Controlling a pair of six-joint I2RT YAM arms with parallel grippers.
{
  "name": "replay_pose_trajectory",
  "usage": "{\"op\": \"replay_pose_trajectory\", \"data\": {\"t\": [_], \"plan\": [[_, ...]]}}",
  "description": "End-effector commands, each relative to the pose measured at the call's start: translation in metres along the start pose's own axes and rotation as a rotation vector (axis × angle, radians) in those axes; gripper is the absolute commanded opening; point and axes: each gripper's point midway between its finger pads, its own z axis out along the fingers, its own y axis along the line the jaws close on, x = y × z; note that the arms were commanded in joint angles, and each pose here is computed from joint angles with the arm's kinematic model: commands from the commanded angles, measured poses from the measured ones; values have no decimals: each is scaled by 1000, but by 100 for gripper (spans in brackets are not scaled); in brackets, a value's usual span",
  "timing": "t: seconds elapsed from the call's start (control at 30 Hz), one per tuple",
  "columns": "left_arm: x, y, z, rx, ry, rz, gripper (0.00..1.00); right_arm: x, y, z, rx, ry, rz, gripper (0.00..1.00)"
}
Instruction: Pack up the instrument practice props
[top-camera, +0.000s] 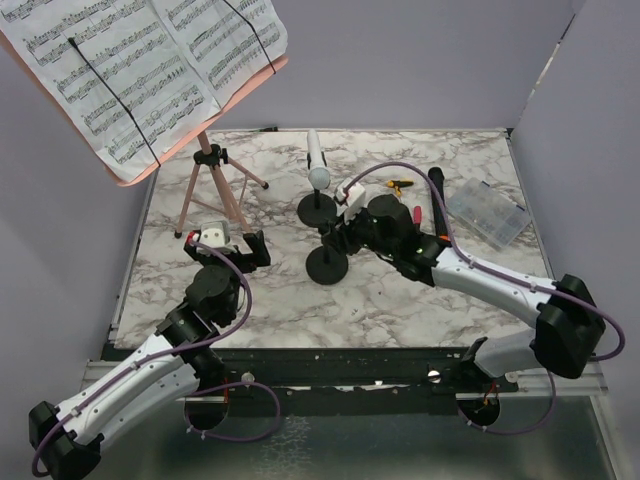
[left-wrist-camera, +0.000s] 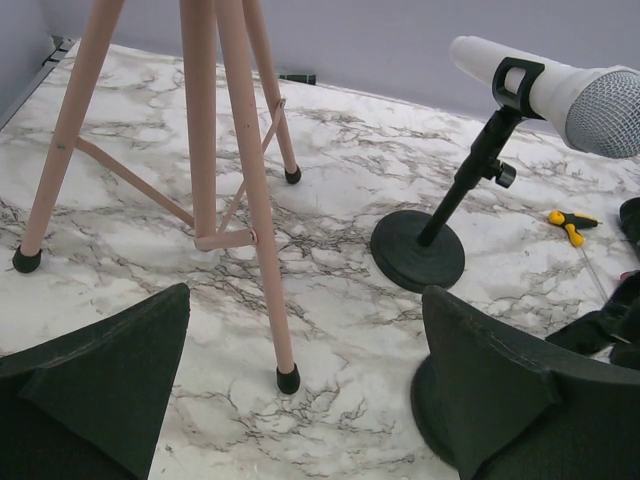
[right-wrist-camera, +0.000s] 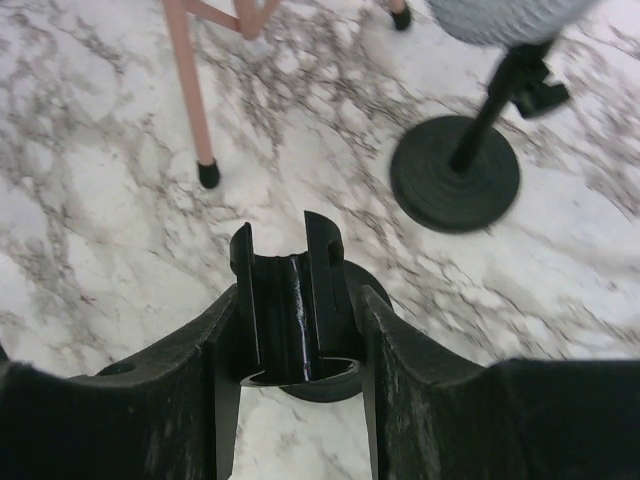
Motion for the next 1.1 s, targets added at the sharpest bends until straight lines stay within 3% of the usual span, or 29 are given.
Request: {"op": "replay_pose_trajectory", "data": {"t": [0.0,0.27,0.6,0.8,1.07], "plan": [[-3,5,-1,-17,-21,-15,99,-11,-55,-41,259,-14,45,17],[-7,3,-2,0,-30,-34,99,-10,-145,-110,620,-2,140,14],[-11,2,-6,17,-41,-63,99,-11,-244,-221,1093,-100,302,14],[-12,0,-6,29,-41,-73,99,9,-275,-284,1345,-149,401,14],[-11,-3,-6,45,-36,-86,99,45,-283,-350,1624,-180,503,15]]}}
